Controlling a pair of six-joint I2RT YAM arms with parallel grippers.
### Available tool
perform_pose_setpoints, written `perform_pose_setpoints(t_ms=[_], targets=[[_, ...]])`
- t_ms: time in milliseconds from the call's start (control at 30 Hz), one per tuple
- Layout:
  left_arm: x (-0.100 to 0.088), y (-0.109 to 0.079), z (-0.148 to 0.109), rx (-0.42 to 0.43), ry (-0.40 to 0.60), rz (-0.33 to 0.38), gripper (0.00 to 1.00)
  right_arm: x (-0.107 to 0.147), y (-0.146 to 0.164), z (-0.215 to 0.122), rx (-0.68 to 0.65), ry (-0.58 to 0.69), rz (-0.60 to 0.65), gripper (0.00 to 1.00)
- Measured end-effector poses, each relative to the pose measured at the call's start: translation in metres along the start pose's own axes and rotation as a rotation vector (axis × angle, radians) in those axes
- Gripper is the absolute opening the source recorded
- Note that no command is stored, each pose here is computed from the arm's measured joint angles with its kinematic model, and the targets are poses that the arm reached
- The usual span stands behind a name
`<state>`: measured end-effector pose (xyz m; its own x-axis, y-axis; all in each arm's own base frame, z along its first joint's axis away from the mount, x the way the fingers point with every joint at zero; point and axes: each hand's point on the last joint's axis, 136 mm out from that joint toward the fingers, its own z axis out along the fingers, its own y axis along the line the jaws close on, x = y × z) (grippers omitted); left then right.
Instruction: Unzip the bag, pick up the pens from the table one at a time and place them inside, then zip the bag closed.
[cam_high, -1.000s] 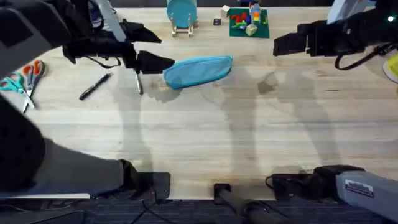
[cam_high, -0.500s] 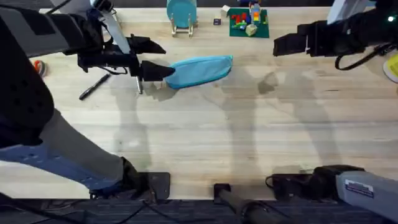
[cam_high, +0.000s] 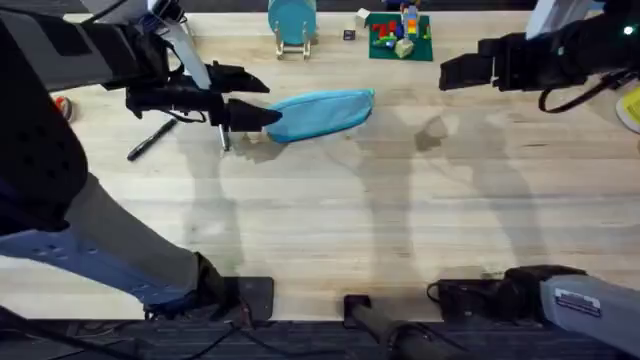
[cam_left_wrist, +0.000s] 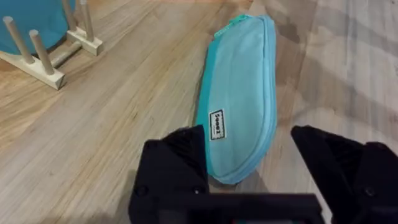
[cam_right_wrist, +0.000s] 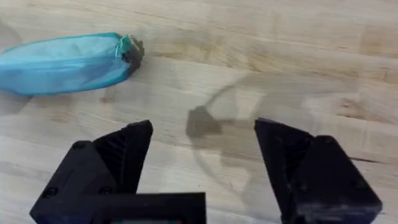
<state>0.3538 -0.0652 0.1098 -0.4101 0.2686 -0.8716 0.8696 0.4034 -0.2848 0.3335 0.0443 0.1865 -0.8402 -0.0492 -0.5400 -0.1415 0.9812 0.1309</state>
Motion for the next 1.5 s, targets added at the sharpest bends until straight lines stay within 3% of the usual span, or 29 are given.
perform_pose_setpoints(t_ms=[300, 533, 600, 700, 733, 767, 1500], targets=[[0.003, -0.005, 0.01, 0.017, 0.04, 0.015, 0.815, 0.0, 0.0, 0.0, 0.0, 0.0, 0.0, 0.997], [0.009, -0.007, 0.018, 0.022, 0.093, 0.027, 0.732, 0.0, 0.0, 0.0, 0.0, 0.0, 0.0, 0.996], [0.009, -0.007, 0.017, 0.02, 0.096, 0.028, 0.554, 0.0, 0.0, 0.0, 0.0, 0.002, 0.0, 0.997], [0.01, -0.007, 0.017, 0.019, 0.1, 0.03, 0.18, 0.002, 0.0, 0.0, 0.0, 0.008, 0.001, 0.997], [0.01, -0.006, 0.017, 0.018, 0.101, 0.034, 0.085, 0.003, 0.0, 0.0, 0.0, 0.011, 0.002, 0.997], [0.011, -0.006, 0.017, 0.017, 0.105, 0.036, 0.058, 0.004, 0.0, 0.0, 0.0, 0.015, 0.002, 0.997], [0.011, -0.006, 0.017, 0.016, 0.108, 0.036, 0.045, 0.006, 0.0, 0.0, 0.0, 0.026, 0.004, 0.997]])
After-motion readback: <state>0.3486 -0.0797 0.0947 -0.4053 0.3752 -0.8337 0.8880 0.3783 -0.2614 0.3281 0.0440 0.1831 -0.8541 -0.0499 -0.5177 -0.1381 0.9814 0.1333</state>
